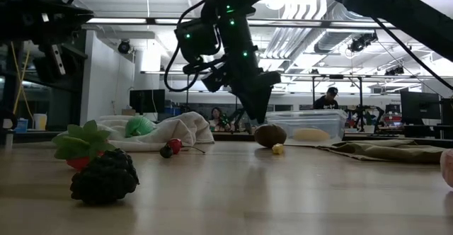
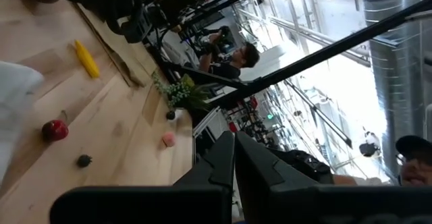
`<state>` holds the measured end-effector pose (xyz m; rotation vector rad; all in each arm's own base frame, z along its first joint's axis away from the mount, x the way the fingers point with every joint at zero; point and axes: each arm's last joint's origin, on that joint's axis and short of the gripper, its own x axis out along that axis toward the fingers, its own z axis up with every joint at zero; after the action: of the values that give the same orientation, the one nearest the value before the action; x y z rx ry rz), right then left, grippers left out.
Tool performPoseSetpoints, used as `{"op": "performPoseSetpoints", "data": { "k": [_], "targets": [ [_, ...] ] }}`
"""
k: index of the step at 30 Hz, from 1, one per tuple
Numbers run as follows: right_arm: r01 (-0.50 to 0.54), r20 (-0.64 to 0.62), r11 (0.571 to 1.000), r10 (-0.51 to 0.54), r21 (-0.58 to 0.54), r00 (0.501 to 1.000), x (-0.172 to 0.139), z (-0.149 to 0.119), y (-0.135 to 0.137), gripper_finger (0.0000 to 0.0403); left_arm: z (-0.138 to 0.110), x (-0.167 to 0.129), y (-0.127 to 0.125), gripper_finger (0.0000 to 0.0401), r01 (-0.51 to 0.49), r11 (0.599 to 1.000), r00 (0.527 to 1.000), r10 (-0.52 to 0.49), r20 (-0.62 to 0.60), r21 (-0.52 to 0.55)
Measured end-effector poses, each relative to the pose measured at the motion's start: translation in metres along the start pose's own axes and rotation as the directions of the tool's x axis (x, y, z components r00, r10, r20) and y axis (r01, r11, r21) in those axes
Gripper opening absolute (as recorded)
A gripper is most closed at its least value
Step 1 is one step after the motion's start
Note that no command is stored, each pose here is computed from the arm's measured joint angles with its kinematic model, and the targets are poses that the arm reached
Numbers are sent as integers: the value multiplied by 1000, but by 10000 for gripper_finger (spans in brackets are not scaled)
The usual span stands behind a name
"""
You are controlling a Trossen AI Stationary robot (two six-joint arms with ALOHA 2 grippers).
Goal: Pick and placing Produce into tupperware
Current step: Put the brown kiwi into the transparent bin
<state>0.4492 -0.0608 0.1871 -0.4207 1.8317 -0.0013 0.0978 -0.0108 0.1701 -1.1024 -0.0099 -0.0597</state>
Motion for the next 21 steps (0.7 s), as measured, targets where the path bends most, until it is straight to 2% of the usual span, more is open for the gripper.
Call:
{"op": "performPoseSetpoints", "data": {
  "k": [21],
  "targets": [
    [0, 10, 1000, 0, -7, 1000, 0, 1, 0, 194, 0, 0, 0, 3, -2, 1000, 1000, 2, 1, 4]
  ]
}}
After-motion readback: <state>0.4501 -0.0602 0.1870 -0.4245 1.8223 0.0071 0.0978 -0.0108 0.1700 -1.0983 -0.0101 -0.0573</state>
